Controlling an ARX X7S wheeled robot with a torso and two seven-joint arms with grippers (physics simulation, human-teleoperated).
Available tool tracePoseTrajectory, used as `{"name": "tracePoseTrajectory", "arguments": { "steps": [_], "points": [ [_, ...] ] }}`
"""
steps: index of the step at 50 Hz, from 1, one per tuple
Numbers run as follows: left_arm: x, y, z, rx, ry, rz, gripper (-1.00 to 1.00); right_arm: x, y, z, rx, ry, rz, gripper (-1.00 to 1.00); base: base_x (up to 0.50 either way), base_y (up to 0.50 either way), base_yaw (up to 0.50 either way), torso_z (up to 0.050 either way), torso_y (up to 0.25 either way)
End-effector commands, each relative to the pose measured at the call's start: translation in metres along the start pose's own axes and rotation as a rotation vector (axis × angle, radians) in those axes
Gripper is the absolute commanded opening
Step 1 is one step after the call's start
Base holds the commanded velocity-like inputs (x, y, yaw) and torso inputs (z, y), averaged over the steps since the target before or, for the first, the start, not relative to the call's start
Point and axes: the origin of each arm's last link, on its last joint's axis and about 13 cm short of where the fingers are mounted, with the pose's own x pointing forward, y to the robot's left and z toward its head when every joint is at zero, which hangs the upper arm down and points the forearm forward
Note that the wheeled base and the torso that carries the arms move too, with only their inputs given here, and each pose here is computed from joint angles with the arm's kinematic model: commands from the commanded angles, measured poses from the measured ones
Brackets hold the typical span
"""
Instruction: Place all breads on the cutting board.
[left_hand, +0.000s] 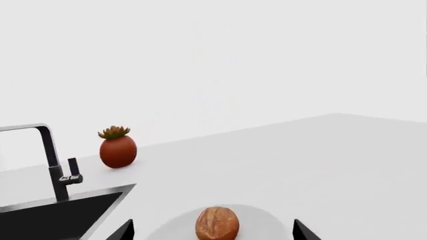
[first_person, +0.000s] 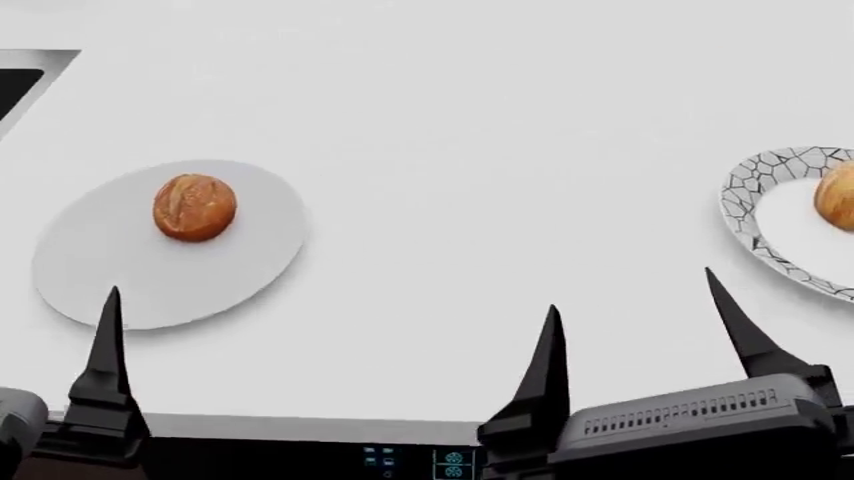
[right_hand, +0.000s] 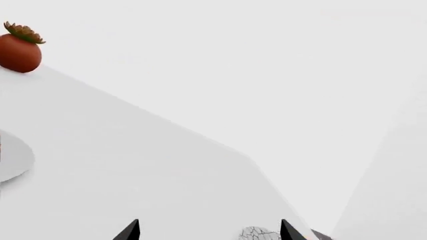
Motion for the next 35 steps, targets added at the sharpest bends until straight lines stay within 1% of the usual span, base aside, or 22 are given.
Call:
{"name": "tracePoseTrajectory", "arguments": {
  "steps": [1,6,11,18,21,26,29,35],
  "points": [
    [0.0099,0.0018,0.0029,-0.019,0.022,-0.011,1.0,0.0045,0.0002,0.0016,-0.082,-0.018,-0.022,1.0,0.46,-0.27,0.0,0.047,0.088],
    [0.0092,0.0024,0.0024,-0.021,0.023,-0.01,1.0,0.0048,0.0016,0.0029,-0.086,-0.023,-0.017,1.0,0.47,-0.26,0.0,0.047,0.087],
    [0.0093,0.0028,0.0025,-0.017,0.022,-0.006,1.0,0.0044,-0.0015,0.0061,-0.067,-0.029,-0.035,1.0,0.47,-0.27,0.0,0.047,0.088],
    [0.0087,0.0016,0.0046,-0.018,0.019,-0.01,1.0,0.0039,-0.0011,0.0056,-0.073,-0.033,-0.033,1.0,0.44,-0.33,0.0,0.047,0.088],
    [0.0083,0.0011,0.006,-0.017,0.016,-0.013,1.0,0.0053,0.0028,0.0037,-0.104,-0.037,-0.021,1.0,0.44,-0.32,0.0,0.047,0.089],
    [0.0078,0.001,0.0073,-0.018,0.011,-0.014,1.0,0.0044,0.0022,0.0065,-0.106,-0.042,-0.015,1.0,0.46,-0.29,0.0,0.047,0.088],
    [0.008,0.0007,0.0073,-0.019,0.012,-0.018,1.0,0.0041,0.0037,0.0065,-0.137,-0.047,-0.007,1.0,0.46,-0.28,0.0,0.047,0.088],
    [0.0081,0.0011,0.0087,-0.017,0.008,-0.015,1.0,0.0051,0.0055,0.0069,-0.159,-0.046,0.006,1.0,0.49,-0.23,0.0,0.047,0.088]
  ]
}}
